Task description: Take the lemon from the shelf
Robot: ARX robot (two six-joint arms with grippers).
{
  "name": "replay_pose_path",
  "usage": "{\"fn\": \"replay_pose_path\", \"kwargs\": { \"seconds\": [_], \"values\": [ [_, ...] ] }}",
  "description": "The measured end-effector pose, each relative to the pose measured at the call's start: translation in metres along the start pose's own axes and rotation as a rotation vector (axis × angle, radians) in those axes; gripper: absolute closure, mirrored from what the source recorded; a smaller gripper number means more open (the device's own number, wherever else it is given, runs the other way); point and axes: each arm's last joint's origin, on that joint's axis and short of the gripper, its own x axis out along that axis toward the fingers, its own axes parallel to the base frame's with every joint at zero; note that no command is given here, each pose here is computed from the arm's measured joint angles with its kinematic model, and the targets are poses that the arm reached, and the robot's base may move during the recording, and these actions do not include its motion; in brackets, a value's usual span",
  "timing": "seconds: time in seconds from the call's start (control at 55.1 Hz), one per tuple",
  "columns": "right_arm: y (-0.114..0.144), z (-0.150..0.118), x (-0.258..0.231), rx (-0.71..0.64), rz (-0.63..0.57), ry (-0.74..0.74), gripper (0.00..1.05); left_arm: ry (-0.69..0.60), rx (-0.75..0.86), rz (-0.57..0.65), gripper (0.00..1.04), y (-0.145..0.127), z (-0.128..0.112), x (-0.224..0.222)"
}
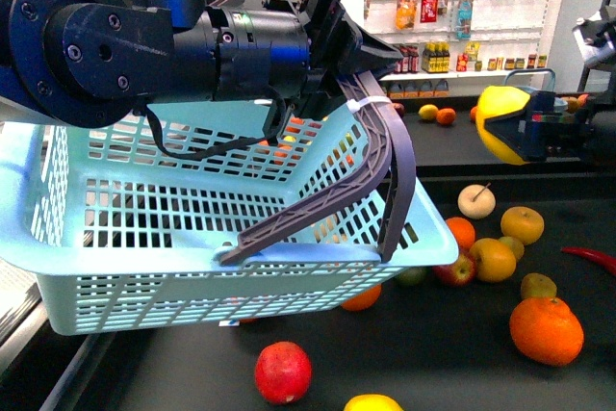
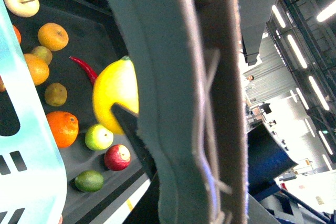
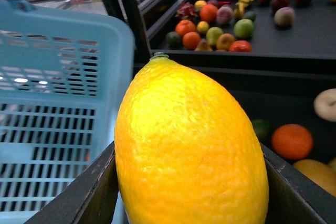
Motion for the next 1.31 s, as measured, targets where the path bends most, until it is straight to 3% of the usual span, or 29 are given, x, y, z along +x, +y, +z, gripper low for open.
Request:
{"fn": "replay_pose_path", "kwargs": {
  "seconds": [0.218, 0.526, 0.726, 0.853, 0.998, 1.143, 1.215, 1.306],
  "values": [
    [0.034, -0.018, 0.013, 0.035, 0.059, 0.059, 0.4, 0.001, 0.0, 0.0, 0.98, 0.0, 0.0, 0.0],
    [0.052, -0.039, 0.025, 0.041, 0.073, 0.128, 0.4, 0.0, 0.0, 0.0, 0.98, 0.0, 0.0, 0.0],
    [0.059, -0.04, 0.027, 0.029, 0.094, 0.125, 0.06, 0.005, -0.001, -0.004, 0.98, 0.0, 0.0, 0.0],
    [0.056, -0.038, 0.026, 0.033, 0.086, 0.109, 0.08, -0.003, -0.001, 0.003, 0.98, 0.0, 0.0, 0.0],
    [0.036, -0.022, 0.024, 0.056, 0.03, 0.048, 0.07, -0.002, 0.0, 0.005, 0.98, 0.001, 0.0, 0.0],
    [-0.021, 0.004, 0.016, 0.062, -0.109, -0.043, 0.07, -0.002, -0.004, 0.005, 0.98, 0.001, 0.0, 0.0],
    [-0.044, 0.001, 0.011, 0.059, -0.162, -0.038, 0.07, 0.001, -0.003, 0.002, 0.98, 0.001, 0.0, 0.0],
    [-0.075, -0.021, 0.004, 0.053, -0.226, 0.014, 0.07, 0.004, -0.005, 0.0, 0.98, 0.001, 0.0, 0.0]
  ]
}}
